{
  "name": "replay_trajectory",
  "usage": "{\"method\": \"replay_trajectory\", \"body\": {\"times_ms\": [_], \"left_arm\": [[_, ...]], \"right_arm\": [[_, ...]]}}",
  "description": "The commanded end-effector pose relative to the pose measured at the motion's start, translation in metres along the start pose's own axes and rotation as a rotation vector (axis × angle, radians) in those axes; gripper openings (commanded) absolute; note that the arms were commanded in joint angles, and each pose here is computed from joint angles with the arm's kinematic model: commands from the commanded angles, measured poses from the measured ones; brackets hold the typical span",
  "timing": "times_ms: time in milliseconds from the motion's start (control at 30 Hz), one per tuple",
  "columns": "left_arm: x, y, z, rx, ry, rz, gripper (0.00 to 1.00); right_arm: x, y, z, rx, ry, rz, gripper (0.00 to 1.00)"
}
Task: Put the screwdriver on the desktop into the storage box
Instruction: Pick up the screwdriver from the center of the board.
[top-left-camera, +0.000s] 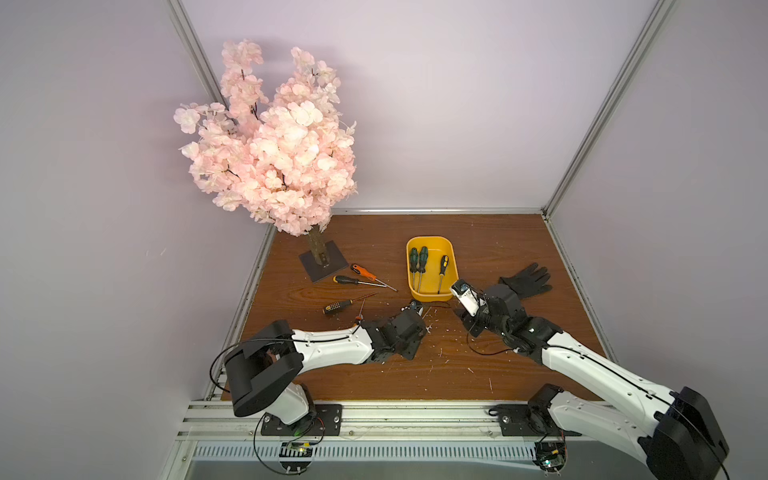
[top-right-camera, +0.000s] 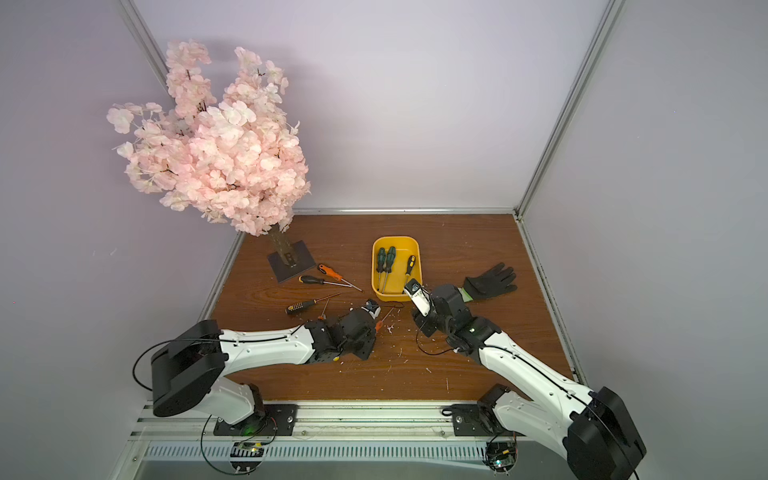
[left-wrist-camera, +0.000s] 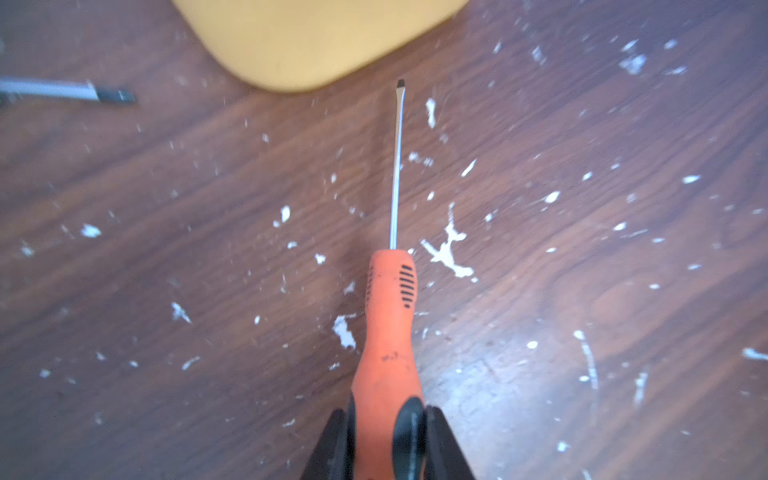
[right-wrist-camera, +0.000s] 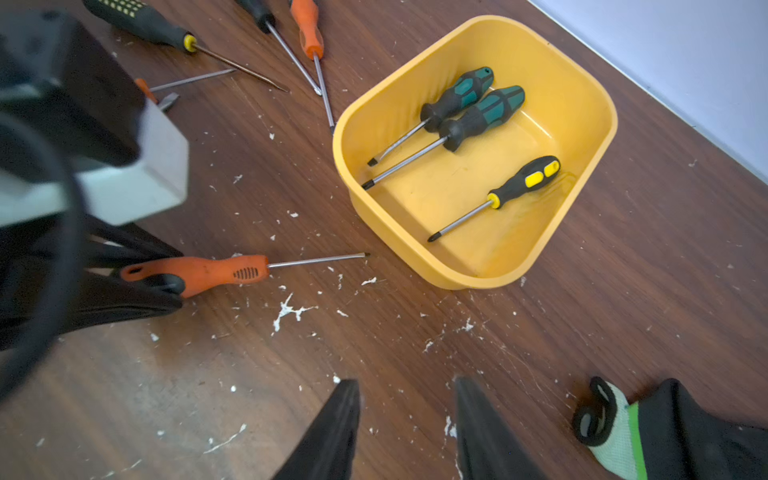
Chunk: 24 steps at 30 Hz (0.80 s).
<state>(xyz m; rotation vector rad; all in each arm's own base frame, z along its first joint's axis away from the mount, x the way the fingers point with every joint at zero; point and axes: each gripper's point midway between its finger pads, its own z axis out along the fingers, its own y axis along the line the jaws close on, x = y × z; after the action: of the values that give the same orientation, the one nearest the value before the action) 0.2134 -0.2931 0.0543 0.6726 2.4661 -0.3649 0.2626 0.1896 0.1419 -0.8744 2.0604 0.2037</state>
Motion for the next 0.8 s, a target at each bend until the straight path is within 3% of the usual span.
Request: {"method": "replay_trajectory", "body": {"times_ms": [0,200,300,533,767], "left_arm": [[-0.017,0.003,-0.020,0.030,0.000,0.036,0.00],[-0.043,0.003,-0.050,0.113,-0.026,0.043,0.00],[-0.054,0.000,-0.064,0.163,-0.007,0.051,0.00],[-0.072,-0.011,-0.093,0.254,-0.003,0.050,0.00],[-0.078,-0.027,-0.111,0.347,-0.018,0.047,0.00]], "right_arm": [[-0.025,-0.016,-0.010,0.071,-0.107,0.017,0.45],[-0.033,-0.023,-0.016,0.087,-0.151,-0.018,0.45],[-0.039,-0.010,-0.020,0.019,-0.177,-0.133,0.46],[-0.069,-0.006,-0.041,0.034,-0.307,-0.292,0.48],[-0.079,0.028,-0.049,-0.086,-0.365,-0.510,0.51]]}}
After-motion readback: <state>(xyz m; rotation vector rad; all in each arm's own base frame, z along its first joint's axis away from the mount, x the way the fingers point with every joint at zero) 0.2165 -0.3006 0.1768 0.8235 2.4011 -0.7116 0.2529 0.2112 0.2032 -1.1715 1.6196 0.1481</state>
